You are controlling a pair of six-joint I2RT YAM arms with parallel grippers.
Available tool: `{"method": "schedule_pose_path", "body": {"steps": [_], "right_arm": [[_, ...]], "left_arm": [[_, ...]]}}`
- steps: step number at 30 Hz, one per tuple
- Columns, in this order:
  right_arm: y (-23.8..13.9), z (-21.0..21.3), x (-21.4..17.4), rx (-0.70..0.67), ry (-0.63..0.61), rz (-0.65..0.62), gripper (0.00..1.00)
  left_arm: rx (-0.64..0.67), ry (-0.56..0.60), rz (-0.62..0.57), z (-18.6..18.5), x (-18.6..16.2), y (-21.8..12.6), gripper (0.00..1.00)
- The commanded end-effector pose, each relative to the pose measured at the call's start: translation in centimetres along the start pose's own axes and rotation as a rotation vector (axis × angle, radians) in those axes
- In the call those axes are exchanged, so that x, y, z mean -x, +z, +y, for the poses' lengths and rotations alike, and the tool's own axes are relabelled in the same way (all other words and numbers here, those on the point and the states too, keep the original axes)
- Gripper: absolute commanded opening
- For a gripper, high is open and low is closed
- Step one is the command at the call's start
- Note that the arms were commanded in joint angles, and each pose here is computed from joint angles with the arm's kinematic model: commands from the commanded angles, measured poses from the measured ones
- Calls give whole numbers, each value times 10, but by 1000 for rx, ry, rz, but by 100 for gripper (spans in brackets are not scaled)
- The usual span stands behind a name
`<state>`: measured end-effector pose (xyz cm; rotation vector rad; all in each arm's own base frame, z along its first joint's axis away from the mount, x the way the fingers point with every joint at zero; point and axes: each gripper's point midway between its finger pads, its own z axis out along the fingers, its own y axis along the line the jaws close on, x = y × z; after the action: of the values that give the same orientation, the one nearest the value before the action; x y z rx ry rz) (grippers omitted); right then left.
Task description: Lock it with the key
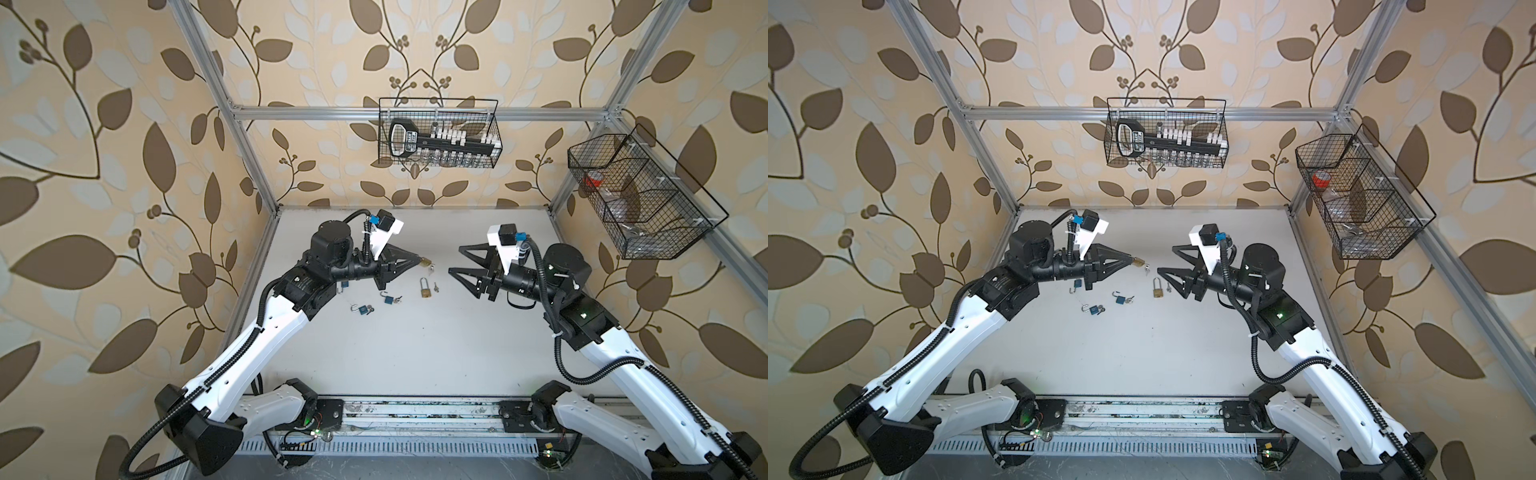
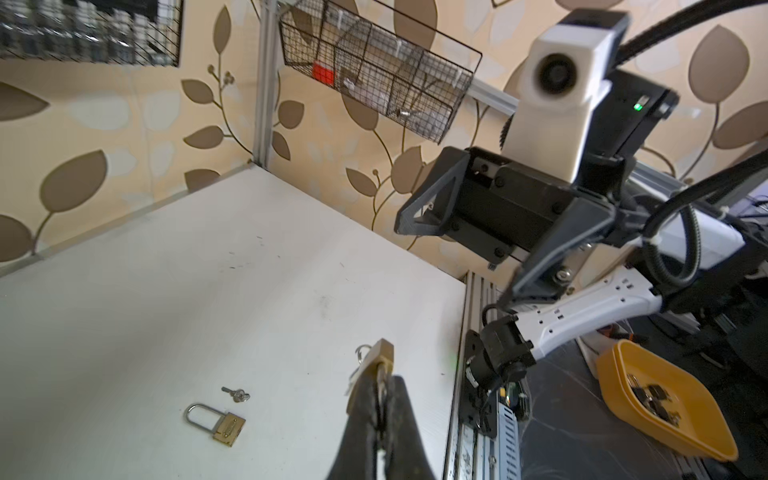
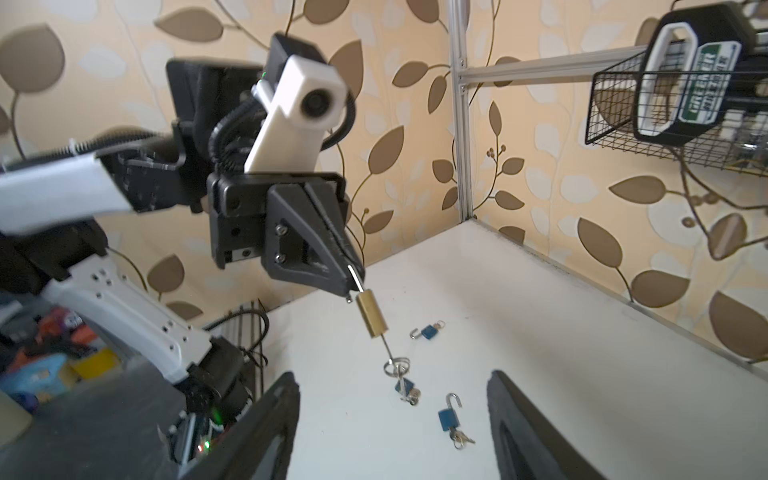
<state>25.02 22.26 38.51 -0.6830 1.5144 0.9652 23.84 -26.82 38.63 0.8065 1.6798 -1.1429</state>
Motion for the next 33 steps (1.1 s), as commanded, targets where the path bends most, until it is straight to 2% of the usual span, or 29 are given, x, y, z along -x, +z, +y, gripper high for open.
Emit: {"method": "schedule_pose_path", "body": {"steps": [1,5,7,11,18,25,29,33], "right_arm": [[-4,9,23,136,128,-129,72],[-12,9,45,169,119,-306,78],[-12,12,50,194,104,-334,78],[-9,34,59,318,61,-300,72],[4,70,62,401,-76,-286,66],[15,78,62,416,-110,-274,57],[17,79,59,417,-113,-262,48],[18,80,55,420,-110,-254,35]], "left_arm": [[47,-23,-146,-5,35,-12,0],[-23,-31,-234,-20,48,-19,0],[-64,-37,-269,-28,55,-22,0],[-191,-43,-280,-48,61,-23,0],[-314,-51,-282,-71,62,-20,0],[-350,-27,-267,-84,59,-16,0],[-351,-22,-267,-86,59,-16,0],[-349,-21,-266,-86,58,-15,0]]}}
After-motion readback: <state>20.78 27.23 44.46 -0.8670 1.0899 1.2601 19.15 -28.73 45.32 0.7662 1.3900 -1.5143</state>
